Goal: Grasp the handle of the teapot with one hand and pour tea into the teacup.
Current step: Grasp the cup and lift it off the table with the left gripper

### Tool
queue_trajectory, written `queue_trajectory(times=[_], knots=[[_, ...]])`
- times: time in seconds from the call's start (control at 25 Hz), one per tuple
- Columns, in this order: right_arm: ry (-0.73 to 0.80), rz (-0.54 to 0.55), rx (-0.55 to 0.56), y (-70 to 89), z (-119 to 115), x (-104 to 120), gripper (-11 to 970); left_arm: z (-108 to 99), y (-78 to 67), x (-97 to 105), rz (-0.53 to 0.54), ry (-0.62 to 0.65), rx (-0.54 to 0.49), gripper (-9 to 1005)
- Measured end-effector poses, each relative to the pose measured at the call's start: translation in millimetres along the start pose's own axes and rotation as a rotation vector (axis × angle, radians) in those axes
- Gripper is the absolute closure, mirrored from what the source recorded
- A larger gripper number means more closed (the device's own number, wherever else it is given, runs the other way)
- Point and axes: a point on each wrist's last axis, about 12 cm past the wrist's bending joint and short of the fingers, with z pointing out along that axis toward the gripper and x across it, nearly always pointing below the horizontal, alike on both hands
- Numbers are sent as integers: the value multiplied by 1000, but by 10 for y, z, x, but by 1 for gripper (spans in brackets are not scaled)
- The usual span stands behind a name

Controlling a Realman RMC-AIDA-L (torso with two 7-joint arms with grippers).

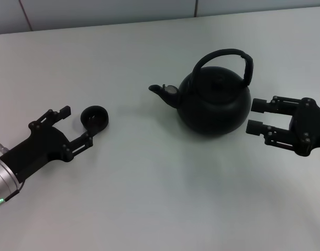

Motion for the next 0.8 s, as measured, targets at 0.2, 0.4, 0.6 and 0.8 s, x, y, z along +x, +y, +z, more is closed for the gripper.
queue_trajectory(times=[0.2,0.4,0.6,0.8], knots=[[-23,-1,1,11,-7,-10,401,14,4,-8,-5,0,-1,183],[-25,1,4,13,-17,-6,401,49,-5,10,2,24,6,183],[-24,2,5,15,-31,-3,401,49,-6,16,4,30,8,183],[-24,2,-3,22,-28,-4,401,76,-9,64,13,78,3,183]])
